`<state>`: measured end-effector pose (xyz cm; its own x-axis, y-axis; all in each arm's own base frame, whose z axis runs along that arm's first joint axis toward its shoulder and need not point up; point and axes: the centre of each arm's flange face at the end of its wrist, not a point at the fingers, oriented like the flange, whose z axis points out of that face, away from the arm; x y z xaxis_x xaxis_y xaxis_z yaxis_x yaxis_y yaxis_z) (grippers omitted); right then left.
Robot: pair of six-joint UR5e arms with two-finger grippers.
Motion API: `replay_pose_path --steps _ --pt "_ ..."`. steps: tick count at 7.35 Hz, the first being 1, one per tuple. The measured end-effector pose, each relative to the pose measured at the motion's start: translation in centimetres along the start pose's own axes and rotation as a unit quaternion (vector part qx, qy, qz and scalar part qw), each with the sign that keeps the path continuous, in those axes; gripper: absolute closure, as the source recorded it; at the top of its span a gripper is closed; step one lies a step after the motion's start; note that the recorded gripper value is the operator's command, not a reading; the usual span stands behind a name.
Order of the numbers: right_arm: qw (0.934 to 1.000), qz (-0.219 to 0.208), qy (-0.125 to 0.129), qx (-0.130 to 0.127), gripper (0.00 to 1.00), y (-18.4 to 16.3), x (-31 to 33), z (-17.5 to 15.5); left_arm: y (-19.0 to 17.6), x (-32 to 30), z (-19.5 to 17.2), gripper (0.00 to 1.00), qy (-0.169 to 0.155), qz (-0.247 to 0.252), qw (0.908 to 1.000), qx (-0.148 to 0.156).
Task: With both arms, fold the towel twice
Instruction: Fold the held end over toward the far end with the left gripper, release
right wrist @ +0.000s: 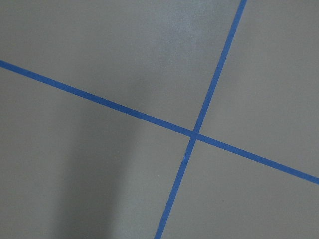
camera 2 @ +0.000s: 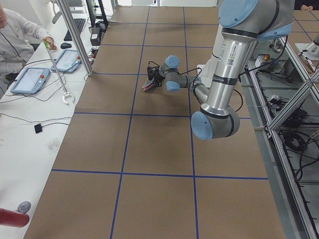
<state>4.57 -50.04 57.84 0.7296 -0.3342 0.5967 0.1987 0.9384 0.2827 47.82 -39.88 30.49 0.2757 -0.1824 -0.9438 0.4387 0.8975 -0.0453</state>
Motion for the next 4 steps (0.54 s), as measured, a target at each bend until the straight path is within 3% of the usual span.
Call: replay_pose_path --steps 4 --pt "1.0000 0.002 0.002 0.002 0.00 -0.1 0.0 -0.2 6.0 7.7 1.6 1.00 0.005 0.019 0.9997 -0.011"
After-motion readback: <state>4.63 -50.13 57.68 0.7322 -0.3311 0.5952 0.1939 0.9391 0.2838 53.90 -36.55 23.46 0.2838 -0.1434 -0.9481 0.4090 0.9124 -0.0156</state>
